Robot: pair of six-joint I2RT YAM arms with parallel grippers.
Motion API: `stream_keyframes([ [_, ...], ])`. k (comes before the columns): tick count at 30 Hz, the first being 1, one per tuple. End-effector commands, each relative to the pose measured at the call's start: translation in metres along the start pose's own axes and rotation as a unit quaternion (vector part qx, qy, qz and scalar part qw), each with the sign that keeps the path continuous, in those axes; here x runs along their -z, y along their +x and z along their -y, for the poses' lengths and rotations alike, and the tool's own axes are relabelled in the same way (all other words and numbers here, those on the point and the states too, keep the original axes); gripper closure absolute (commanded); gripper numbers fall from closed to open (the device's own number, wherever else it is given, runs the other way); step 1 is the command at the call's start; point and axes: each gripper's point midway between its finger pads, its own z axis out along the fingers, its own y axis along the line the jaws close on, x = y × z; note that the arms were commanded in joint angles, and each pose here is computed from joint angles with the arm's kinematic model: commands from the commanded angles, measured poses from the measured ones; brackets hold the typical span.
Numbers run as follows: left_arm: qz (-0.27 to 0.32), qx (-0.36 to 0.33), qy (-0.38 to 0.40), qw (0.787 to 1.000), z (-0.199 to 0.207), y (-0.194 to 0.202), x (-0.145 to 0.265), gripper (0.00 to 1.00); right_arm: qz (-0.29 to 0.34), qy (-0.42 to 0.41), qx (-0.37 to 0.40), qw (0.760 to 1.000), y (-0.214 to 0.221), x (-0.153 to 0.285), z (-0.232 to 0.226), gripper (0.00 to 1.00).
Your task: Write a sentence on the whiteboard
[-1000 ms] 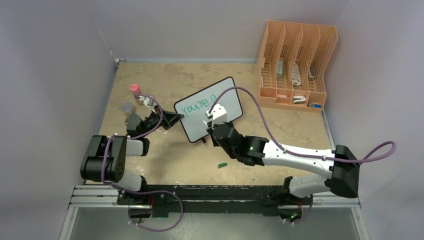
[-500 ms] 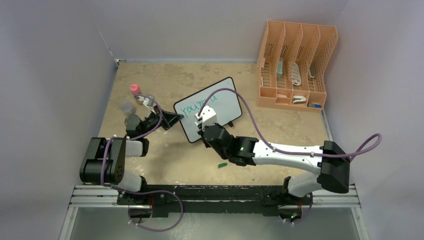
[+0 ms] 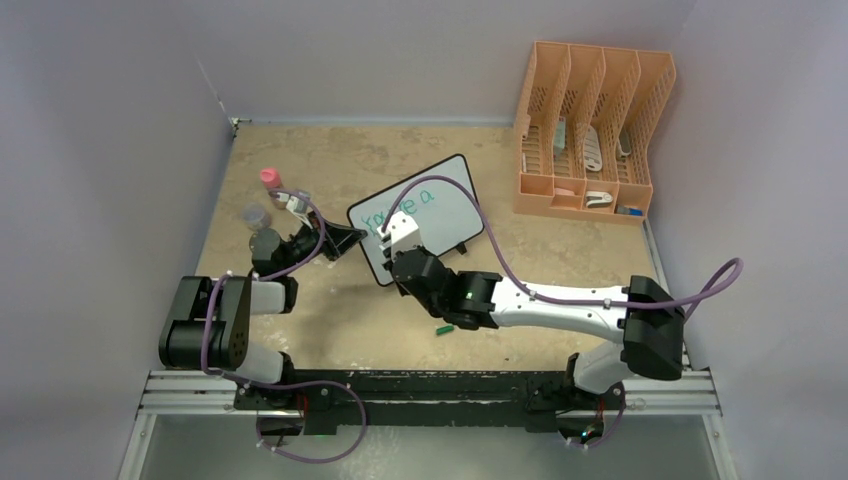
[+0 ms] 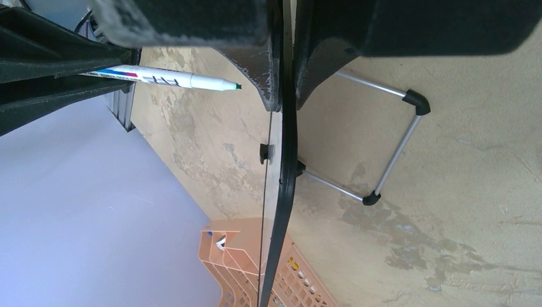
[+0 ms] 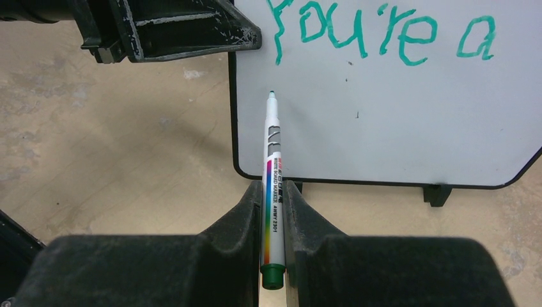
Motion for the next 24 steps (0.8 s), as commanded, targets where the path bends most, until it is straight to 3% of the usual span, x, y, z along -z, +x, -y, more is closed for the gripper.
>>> stream_keyframes([
  [1,0.012,-0.032,0.010,0.999,0.005,-0.010,0.001,1.00,0.014,-0.010,-0.019,1.000,-0.021,0.002,-0.009,1.00],
  [24,0.014,-0.037,0.009,0.999,0.004,-0.012,0.000,1.00,-0.016,-0.004,-0.002,1.000,-0.009,-0.012,-0.016,1.00],
])
